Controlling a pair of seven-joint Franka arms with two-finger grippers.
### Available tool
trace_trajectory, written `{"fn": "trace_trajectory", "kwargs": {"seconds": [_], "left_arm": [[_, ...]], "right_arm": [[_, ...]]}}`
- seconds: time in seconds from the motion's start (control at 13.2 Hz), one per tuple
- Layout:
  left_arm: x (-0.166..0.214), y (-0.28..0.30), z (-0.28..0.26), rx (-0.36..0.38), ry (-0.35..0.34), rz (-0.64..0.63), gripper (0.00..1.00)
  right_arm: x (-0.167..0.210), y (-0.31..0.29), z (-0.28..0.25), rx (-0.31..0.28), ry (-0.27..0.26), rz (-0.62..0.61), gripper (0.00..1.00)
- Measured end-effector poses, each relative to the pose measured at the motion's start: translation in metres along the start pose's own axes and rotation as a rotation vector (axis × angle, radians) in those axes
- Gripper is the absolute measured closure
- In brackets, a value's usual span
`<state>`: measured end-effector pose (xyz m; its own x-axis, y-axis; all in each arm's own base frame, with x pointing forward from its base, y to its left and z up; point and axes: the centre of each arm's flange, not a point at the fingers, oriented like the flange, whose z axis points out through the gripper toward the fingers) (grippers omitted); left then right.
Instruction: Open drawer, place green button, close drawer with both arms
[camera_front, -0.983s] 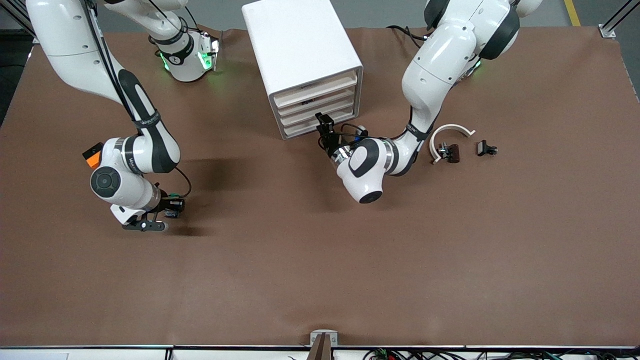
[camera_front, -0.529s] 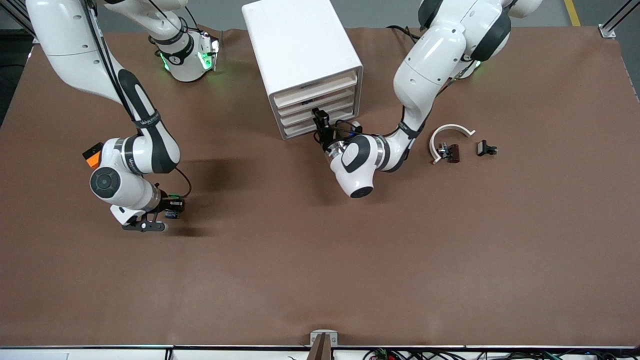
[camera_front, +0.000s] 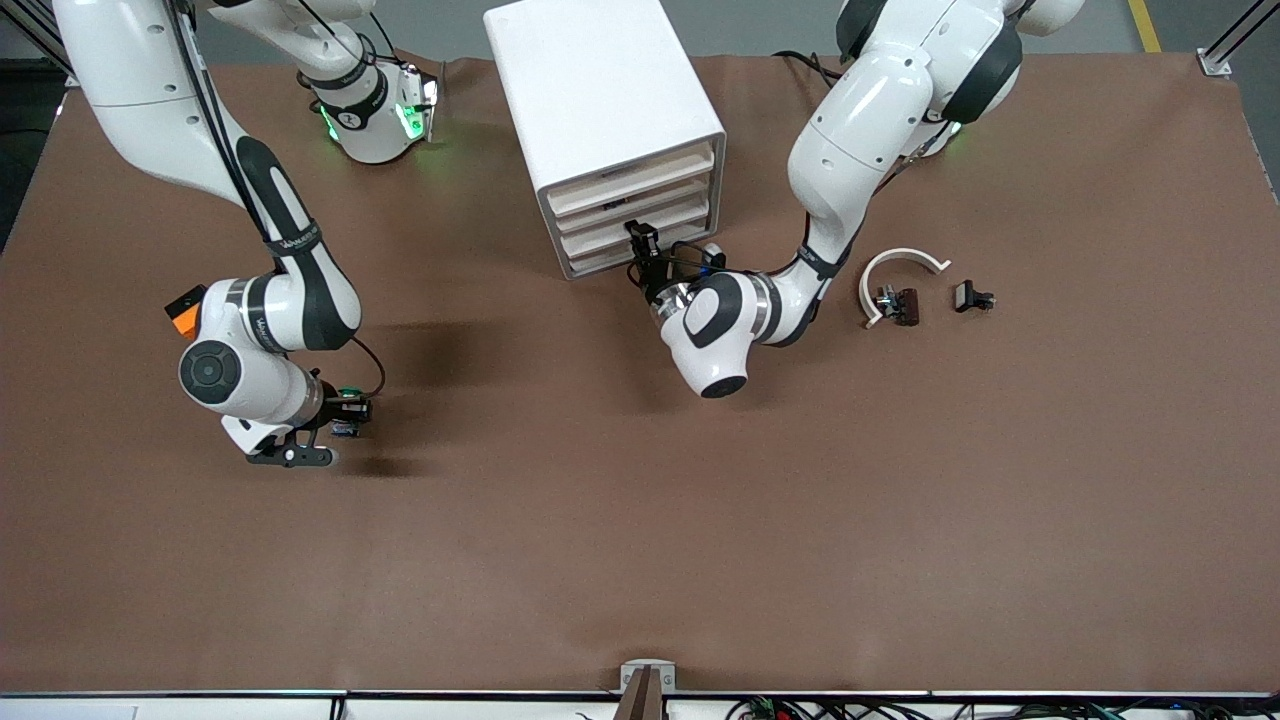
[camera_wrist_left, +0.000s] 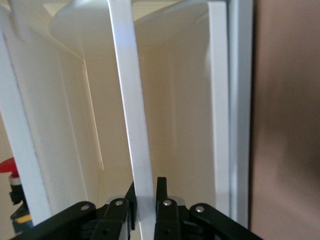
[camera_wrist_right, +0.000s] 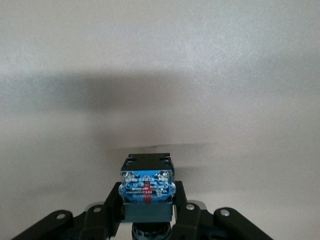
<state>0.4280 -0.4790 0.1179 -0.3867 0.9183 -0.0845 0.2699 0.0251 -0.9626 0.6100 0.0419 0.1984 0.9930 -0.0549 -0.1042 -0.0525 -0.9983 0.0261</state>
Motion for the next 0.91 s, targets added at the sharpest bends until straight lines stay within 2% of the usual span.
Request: {"fn": "trace_trajectory", "kwargs": {"seconds": [0.08,0.23,0.38,0.45,0.68,0.91], "left_arm": [[0.001,0.001,-0.008,-0.011,-0.009,0.000,0.84],[0.003,0.003,-0.027,-0.034,-0.035,-0.003,0.84],[0.005,0.004,-0.053,-0.069,-0.070,0.000,0.83],[0.007,0.005,-0.066,-0.088,-0.088,0.002,0.83],[0.009,0.006,-0.095,-0.139,-0.124,0.007,0.81],[0.009,0.006,-0.111,-0.177,-0.149,0.013,0.77]], "right_arm": [[0.002,-0.003,-0.004,-0.001,-0.005,0.014,0.56],[0.006,-0.016,-0.022,-0.012,-0.060,0.055,0.56],[0.010,-0.044,-0.060,-0.036,-0.124,0.111,0.56],[0.009,-0.059,-0.083,-0.047,-0.139,0.137,0.56],[-0.003,-0.104,-0.144,-0.056,-0.106,0.227,0.56],[-0.035,-0.180,-0.175,-0.059,-0.052,0.353,0.56]]}}
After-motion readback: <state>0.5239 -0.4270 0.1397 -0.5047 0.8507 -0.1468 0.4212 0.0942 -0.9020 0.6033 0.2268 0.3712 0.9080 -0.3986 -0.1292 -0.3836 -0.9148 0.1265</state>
